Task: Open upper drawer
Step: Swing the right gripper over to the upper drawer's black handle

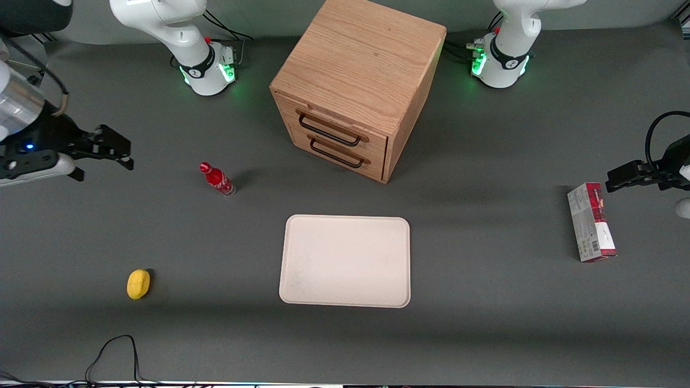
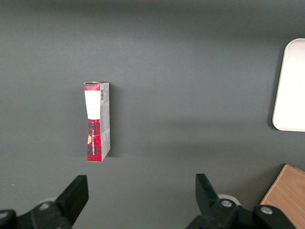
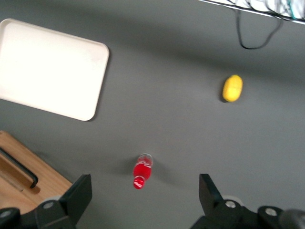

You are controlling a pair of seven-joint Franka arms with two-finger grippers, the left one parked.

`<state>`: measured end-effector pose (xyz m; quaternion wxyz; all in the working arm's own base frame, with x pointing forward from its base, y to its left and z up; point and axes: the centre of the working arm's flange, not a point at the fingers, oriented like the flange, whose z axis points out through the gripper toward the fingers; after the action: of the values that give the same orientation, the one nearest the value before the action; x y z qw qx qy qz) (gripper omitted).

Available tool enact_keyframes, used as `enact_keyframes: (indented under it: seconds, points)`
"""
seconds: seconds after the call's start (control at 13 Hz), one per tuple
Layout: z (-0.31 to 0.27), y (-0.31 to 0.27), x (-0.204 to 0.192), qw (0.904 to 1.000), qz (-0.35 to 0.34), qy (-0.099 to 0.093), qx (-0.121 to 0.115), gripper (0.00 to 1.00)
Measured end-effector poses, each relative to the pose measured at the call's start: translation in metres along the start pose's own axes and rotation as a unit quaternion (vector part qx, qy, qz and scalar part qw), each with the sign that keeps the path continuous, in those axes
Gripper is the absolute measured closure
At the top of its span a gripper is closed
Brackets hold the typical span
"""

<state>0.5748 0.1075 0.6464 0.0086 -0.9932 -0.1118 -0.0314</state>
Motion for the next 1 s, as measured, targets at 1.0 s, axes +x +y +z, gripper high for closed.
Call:
enact_keyframes:
  seconds: [1.0]
  points:
    - [0.083,-0.313,-0.036,0.9631,-0.262,-0.062,0.005,0.00]
